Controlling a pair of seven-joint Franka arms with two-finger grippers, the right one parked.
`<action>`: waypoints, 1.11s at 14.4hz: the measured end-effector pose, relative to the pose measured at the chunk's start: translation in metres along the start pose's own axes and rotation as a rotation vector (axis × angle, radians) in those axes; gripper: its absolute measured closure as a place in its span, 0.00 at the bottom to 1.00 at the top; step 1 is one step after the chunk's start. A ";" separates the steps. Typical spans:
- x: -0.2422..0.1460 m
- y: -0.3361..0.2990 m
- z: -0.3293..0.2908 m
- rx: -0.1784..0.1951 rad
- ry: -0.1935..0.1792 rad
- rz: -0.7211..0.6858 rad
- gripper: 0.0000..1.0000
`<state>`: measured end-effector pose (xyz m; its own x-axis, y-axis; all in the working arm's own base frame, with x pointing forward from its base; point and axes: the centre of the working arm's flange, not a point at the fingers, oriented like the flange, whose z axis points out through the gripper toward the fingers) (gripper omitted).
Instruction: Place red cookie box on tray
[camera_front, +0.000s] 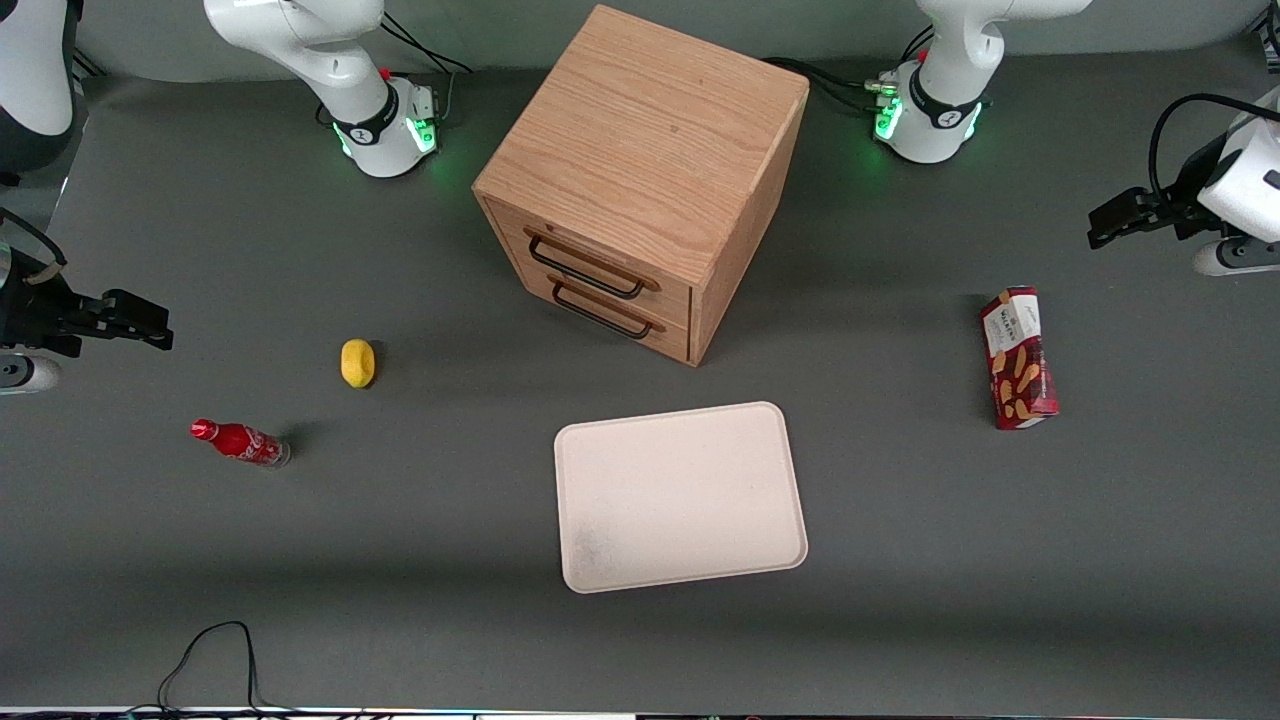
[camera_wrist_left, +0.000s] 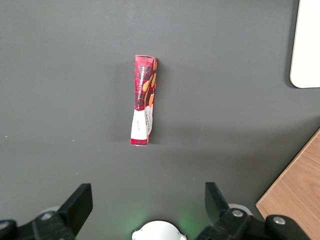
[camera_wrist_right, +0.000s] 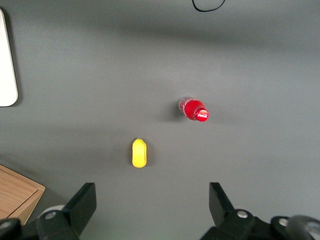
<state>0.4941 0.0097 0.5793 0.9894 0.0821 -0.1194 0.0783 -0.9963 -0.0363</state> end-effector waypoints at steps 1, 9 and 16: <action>0.002 0.001 -0.001 0.001 0.000 0.002 0.00; 0.011 0.003 -0.003 0.021 -0.013 -0.013 0.00; 0.009 0.008 -0.006 0.026 -0.034 -0.006 0.00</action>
<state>0.5048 0.0023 0.5838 0.9841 0.0896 -0.1532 0.0808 -0.9948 -0.0627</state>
